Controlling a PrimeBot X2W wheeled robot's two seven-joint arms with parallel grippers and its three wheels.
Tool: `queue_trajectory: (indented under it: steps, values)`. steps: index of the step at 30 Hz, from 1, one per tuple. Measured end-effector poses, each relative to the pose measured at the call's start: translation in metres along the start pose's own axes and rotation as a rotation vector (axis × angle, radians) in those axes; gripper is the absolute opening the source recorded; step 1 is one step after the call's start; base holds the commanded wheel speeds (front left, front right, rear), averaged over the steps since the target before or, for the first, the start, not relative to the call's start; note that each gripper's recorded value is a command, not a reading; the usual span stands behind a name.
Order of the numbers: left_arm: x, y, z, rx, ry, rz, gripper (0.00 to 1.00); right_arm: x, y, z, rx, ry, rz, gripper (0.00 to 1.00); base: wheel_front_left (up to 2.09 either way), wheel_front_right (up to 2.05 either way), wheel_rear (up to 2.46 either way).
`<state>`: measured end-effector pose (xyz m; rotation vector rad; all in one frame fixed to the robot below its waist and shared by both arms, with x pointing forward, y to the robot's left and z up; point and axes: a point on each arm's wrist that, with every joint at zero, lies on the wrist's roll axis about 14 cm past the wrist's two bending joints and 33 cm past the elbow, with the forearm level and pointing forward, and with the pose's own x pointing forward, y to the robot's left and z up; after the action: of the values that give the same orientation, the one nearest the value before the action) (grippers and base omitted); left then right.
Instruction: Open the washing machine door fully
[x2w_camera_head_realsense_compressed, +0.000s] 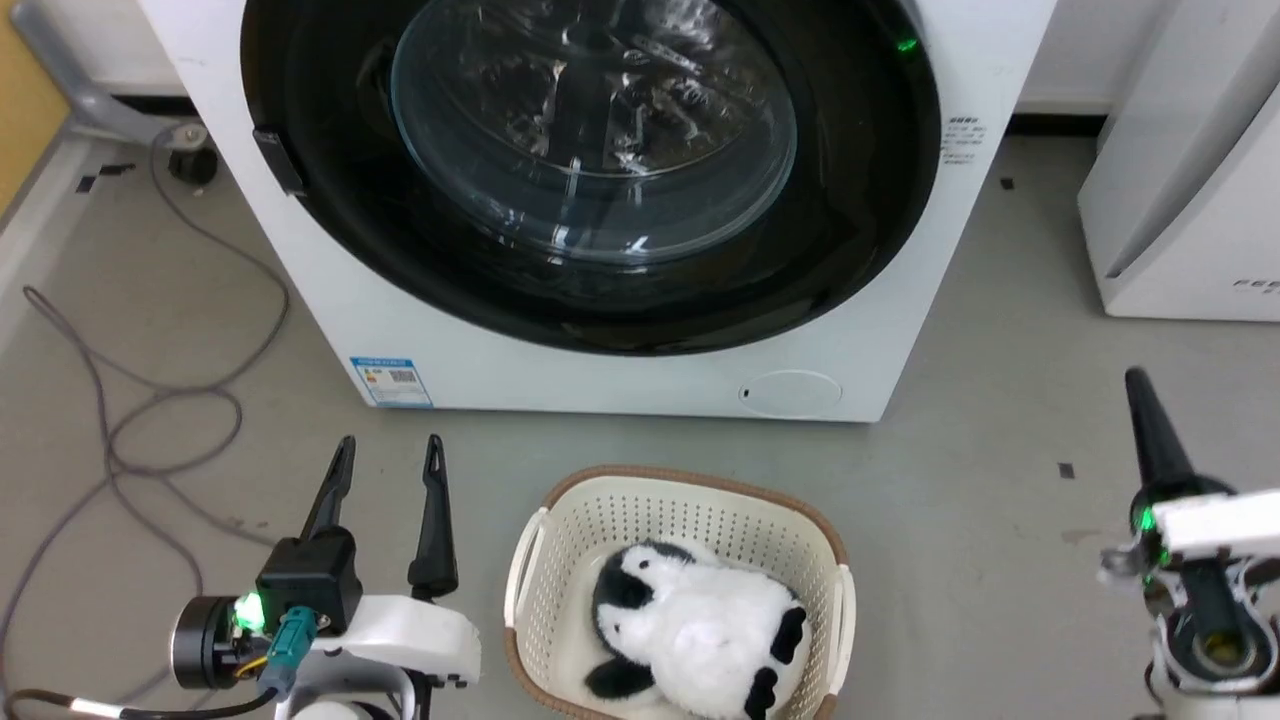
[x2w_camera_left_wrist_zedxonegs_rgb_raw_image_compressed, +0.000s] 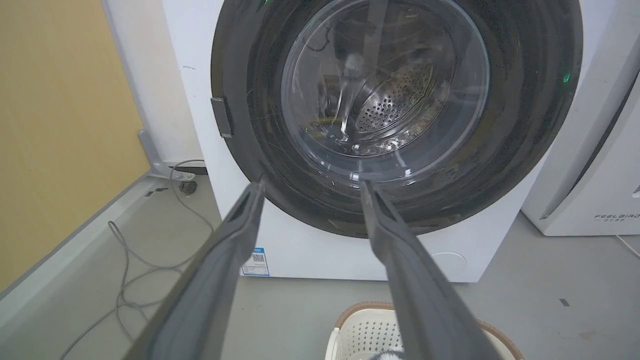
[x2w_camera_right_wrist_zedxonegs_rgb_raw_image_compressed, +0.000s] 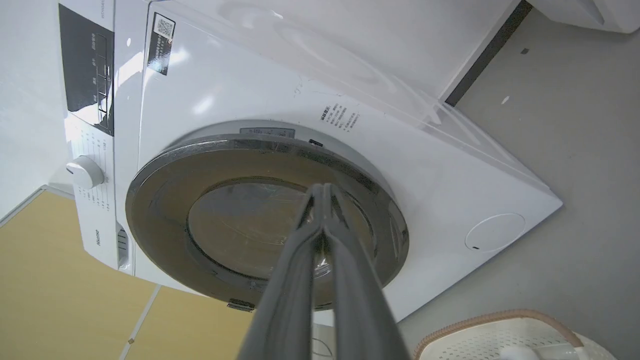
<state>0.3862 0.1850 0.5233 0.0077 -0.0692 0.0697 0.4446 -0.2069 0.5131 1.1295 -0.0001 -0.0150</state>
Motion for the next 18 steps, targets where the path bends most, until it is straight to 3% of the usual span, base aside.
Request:
queue_trajectory:
  steps: [18]
  values:
    - [0.026, 0.008, -0.009, 0.009, -0.013, 0.038, 1.0, 0.094, 0.007, 0.011, 0.147, 0.044, 0.019, 0.0, 0.0, 0.0, 0.0]
